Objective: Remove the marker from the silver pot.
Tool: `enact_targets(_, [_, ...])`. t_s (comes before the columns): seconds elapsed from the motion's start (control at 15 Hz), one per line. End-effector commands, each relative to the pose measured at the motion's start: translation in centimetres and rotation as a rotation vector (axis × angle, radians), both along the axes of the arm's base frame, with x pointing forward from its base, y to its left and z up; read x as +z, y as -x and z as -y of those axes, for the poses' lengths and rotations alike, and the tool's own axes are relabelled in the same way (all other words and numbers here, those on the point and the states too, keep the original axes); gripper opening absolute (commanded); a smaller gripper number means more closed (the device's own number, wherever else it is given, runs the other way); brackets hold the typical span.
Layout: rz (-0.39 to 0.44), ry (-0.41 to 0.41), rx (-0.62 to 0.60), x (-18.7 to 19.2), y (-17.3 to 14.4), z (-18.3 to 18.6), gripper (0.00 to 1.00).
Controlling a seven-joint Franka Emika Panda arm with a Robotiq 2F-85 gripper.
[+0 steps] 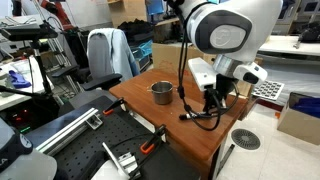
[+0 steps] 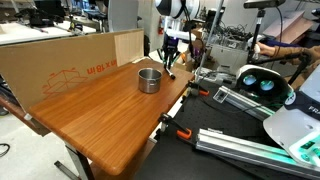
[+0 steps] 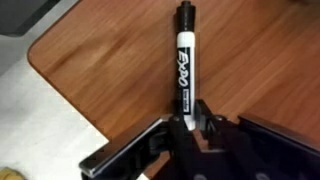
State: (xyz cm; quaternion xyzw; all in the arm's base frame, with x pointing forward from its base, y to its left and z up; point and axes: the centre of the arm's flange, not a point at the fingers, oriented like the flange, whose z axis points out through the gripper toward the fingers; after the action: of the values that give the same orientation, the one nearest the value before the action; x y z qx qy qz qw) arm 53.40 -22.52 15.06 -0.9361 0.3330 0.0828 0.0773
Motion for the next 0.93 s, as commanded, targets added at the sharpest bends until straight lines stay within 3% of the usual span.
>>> enact_targets(0.0, [-0.028, 0.01, 0.021, -1.2, -1.0, 0.2, 0.39])
enact_targets(0.53, [-0.004, 0.004, 0.057, -0.9, -2.0, -1.0, 0.96])
enact_targets(0.87, [0.018, 0.002, 0.062, 0.0, -2.5, -1.3, 1.0])
